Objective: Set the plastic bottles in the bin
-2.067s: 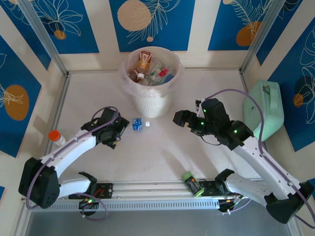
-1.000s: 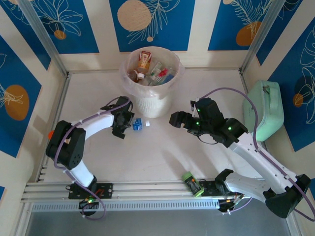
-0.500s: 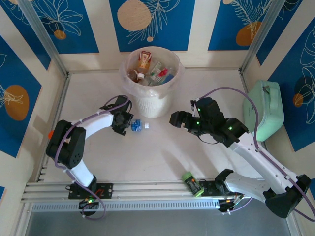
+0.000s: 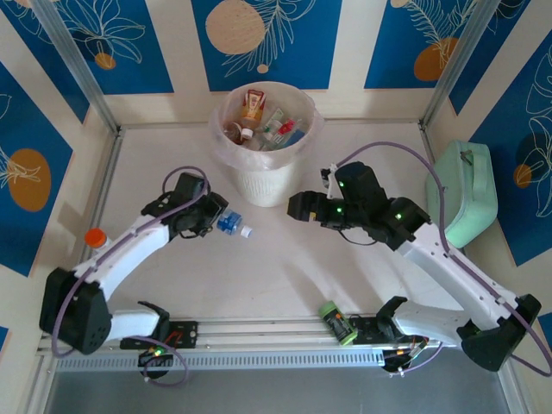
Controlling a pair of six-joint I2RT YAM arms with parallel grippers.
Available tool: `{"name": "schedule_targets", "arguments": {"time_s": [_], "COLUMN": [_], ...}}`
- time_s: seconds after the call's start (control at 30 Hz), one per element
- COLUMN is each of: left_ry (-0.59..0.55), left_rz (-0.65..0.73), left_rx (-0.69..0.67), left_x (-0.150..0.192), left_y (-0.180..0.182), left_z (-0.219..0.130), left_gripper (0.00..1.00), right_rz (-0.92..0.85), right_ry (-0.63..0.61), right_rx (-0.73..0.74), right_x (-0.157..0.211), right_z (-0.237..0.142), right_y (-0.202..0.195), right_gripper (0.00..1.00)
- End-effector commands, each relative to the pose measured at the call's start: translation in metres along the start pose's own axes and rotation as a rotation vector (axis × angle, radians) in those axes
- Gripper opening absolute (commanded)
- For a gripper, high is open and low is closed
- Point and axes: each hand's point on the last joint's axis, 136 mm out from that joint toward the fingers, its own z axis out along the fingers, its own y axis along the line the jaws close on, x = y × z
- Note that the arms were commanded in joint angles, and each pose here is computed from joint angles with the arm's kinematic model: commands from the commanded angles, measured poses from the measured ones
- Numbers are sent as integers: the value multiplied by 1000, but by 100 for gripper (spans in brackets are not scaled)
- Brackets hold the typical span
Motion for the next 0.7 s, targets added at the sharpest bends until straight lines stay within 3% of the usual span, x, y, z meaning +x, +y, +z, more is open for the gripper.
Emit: {"name": "schedule_targets", "arguments": {"time_s": [0.0,0.1,0.27,0.43,0.67], "left_ry": [89,155,256,321,381], "left_rz": [208,330,511,612,642], "left_rx": [158,398,625,755,871], "left_x": [15,30,50,62,71], "left_y": [-32,-80,-131,-157,-173], "left_z": [-29,-66,-122,-152,-169], "left_gripper": [63,62,63,63,63], "right_rz": [-104,-187,-263,-274,-262], "right_ry": [56,106,159,174,174], "right_rx": [-116,-171,-245,-280,-312], "right_x": [1,5,10,9,9], "right_z": [-3,1,3,4,3], "right_y": [36,62,92,104,115], "right_gripper": [82,82,84,85,86]}}
